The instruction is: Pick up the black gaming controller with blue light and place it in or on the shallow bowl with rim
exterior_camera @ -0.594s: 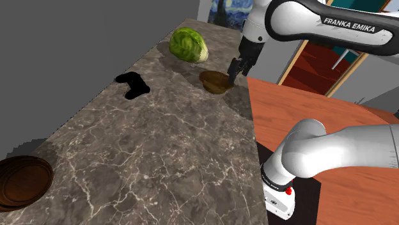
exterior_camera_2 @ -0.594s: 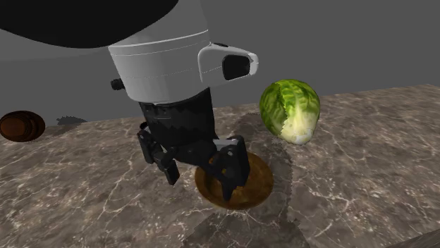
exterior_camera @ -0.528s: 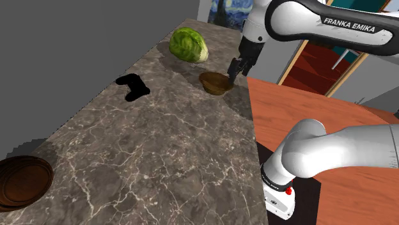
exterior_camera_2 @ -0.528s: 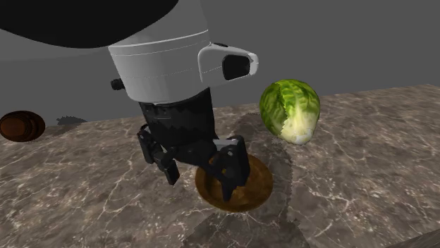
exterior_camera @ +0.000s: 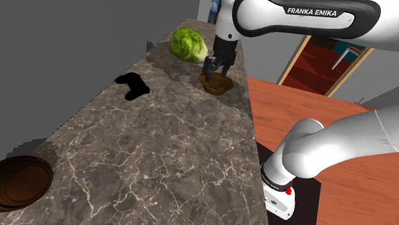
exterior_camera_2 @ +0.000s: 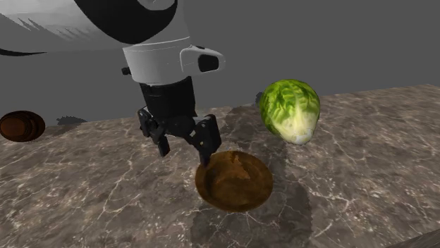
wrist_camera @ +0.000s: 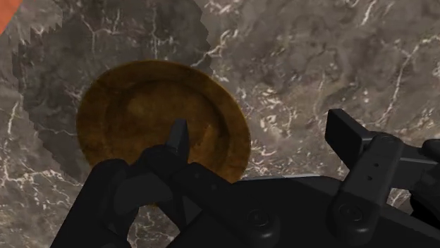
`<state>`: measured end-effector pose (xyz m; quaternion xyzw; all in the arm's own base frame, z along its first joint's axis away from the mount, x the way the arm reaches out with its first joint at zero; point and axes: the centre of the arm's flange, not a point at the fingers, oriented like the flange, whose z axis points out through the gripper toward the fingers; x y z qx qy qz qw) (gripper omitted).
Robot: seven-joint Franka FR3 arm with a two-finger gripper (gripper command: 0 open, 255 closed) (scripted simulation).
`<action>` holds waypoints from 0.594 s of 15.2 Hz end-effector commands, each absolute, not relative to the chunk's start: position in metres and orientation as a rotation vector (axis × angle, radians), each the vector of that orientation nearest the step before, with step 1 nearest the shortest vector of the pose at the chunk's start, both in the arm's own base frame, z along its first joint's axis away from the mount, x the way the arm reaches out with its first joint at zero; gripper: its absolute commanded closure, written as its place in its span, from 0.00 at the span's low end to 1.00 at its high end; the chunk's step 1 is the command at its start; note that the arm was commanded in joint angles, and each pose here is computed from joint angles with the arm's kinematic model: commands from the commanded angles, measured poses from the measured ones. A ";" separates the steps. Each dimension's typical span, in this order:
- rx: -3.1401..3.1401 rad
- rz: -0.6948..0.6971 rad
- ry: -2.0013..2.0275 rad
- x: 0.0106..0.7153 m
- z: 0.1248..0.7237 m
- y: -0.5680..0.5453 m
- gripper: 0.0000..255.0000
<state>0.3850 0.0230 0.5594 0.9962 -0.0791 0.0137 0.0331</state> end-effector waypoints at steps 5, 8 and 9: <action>3.090 0.003 -0.297 0.453 0.548 0.068 0.00; 3.101 -0.016 -0.324 0.486 0.542 0.090 0.00; 3.104 -0.023 -0.332 0.498 0.540 0.097 0.00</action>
